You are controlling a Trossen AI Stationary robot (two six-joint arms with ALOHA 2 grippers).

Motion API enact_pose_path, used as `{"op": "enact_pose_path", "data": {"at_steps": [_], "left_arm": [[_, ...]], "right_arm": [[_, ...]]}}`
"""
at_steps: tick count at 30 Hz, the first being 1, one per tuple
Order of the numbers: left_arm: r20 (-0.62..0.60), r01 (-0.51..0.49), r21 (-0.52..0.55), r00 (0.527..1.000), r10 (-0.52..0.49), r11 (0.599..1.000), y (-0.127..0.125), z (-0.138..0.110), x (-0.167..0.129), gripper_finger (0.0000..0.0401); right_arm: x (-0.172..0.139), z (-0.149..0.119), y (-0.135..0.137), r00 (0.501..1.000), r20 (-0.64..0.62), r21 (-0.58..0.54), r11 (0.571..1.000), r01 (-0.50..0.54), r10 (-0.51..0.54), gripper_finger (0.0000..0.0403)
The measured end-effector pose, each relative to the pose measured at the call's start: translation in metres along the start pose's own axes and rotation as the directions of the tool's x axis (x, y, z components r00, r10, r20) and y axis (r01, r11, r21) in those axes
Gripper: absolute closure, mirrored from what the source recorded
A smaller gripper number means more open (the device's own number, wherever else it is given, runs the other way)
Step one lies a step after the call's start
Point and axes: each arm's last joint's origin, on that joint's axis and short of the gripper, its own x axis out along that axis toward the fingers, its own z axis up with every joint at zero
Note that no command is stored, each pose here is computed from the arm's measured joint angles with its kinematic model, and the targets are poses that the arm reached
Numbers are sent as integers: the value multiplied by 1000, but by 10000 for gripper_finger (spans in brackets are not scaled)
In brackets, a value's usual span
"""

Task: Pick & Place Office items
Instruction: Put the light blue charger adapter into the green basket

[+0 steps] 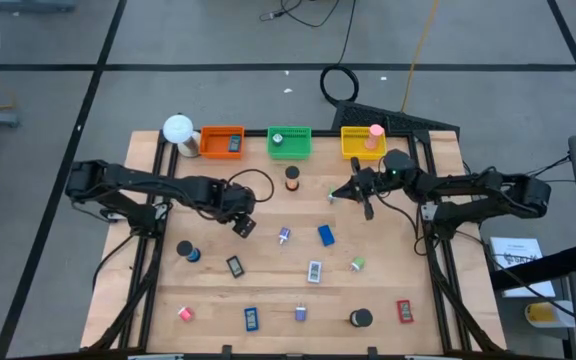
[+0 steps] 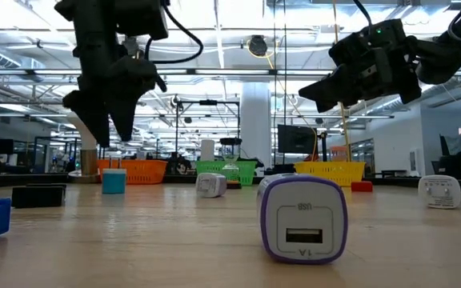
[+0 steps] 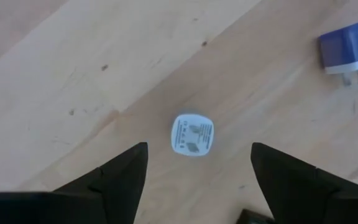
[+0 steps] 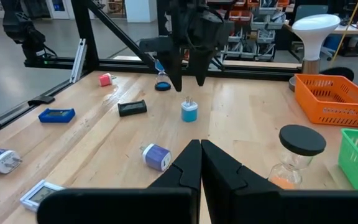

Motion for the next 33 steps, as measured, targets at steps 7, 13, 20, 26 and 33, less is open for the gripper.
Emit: {"op": "enact_pose_path", "data": {"at_steps": [7, 13, 20, 26, 33], "left_arm": [[-57, -50, 53, 997, 53, 997, -4, 1, 22, 144], [-87, -70, 81, 993, 77, 994, -4, 0, 32, 179], [-88, -72, 83, 993, 79, 994, -4, 0, 32, 243], [-88, -71, 75, 993, 78, 995, -4, 1, 32, 276], [-90, -67, 65, 993, 73, 996, -3, 2, 31, 287]], "right_arm": [[0, 0, 0, 1000, 4, -4, 1000, 3, -3, 403], [0, 0, -1, 999, -2, -4, 999, 32, -32, 403], [0, 0, -1, 999, -2, -10, 999, 34, -34, 403], [0, 0, -1, 999, -2, -17, 999, 34, -34, 403], [0, 0, -1, 999, -2, -17, 999, 34, -34, 403]]}}
